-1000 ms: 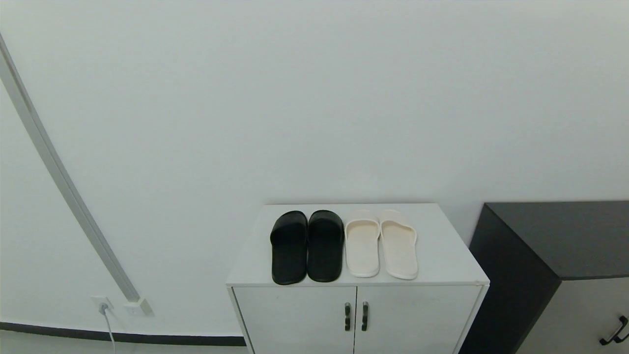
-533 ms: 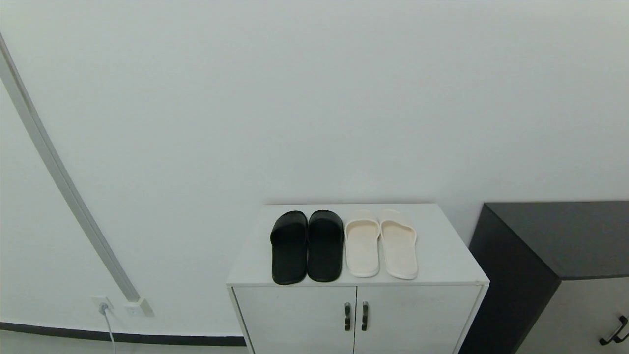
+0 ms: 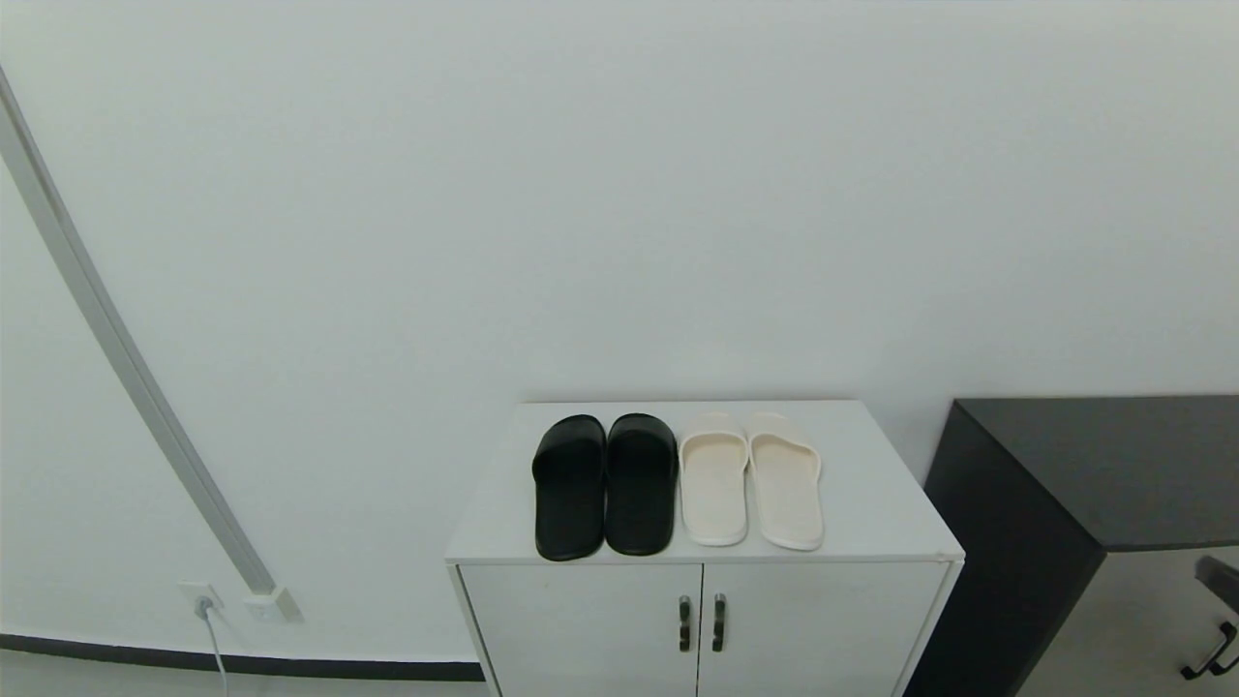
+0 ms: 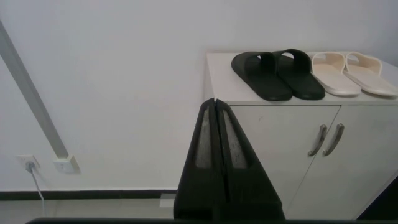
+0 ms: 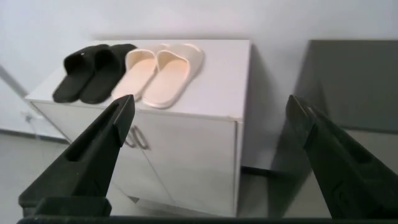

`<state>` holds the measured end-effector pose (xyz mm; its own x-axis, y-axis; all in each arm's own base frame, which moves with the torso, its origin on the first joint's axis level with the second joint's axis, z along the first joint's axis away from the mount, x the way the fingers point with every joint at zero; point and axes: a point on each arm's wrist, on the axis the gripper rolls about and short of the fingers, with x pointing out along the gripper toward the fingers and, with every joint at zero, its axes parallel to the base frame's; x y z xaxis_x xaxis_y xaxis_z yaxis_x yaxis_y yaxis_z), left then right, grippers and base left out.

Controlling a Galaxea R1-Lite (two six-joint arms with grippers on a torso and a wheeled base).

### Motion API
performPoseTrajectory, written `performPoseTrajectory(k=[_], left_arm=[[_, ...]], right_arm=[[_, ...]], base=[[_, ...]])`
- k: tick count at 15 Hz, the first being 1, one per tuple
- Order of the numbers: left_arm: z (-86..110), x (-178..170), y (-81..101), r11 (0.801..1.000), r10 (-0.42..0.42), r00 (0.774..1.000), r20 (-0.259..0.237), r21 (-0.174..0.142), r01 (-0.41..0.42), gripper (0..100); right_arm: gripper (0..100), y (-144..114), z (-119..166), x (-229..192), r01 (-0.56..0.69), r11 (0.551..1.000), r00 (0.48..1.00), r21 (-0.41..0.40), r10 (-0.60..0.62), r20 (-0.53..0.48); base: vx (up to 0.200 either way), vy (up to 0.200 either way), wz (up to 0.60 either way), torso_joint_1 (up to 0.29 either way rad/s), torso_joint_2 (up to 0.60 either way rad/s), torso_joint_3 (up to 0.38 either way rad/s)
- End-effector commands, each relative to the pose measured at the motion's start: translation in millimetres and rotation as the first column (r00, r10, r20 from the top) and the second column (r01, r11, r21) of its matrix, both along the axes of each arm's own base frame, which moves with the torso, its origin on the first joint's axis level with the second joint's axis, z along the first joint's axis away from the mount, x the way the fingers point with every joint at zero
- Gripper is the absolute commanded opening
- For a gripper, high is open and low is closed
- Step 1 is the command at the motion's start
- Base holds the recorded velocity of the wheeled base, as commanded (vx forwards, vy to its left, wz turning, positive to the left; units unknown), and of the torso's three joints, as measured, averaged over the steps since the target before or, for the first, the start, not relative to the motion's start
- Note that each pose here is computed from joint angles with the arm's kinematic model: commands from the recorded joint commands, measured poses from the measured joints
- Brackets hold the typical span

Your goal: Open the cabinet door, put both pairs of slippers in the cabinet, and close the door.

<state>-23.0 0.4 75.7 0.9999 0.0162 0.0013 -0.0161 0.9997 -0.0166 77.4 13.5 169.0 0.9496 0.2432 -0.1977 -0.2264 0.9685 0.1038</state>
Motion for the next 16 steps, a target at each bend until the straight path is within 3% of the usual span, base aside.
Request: performPoseTrajectory(k=[1, 8, 12, 14, 16], left_arm=[[0.0, 0, 0.0, 1.000, -0.001, 1.000, -0.001, 0.000, 0.001, 0], [0.0, 0, 0.0, 1.000, 0.001, 1.000, -0.001, 0.000, -0.001, 0], [0.0, 0, 0.0, 1.000, 0.001, 1.000, -0.001, 0.000, -0.001, 0], [0.0, 0, 0.0, 1.000, 0.001, 1.000, -0.001, 0.000, -0.001, 0], [0.0, 0, 0.0, 1.000, -0.001, 1.000, -0.001, 0.000, 0.001, 0]], right_arm=[[100, 25, 2, 56, -0.090, 0.996, 0.990, 0.023, 0.092, -0.110], [100, 99, 12, 105, -0.142, 0.990, 0.978, 0.014, 0.143, -0.153], [100, 145, -5, 135, -0.138, 0.990, 0.978, -0.021, 0.133, -0.162], [100, 165, -12, 138, -0.138, 0.990, 0.973, 0.007, 0.137, -0.183], [100, 186, -26, 145, -0.068, 0.998, 0.977, -0.016, 0.064, -0.203]], base=[[0.000, 0.000, 0.00, 0.000, 0.00, 0.000], [0.000, 0.000, 0.00, 0.000, 0.00, 0.000], [0.000, 0.000, 0.00, 0.000, 0.00, 0.000], [0.000, 0.000, 0.00, 0.000, 0.00, 0.000], [0.000, 0.000, 0.00, 0.000, 0.00, 0.000]])
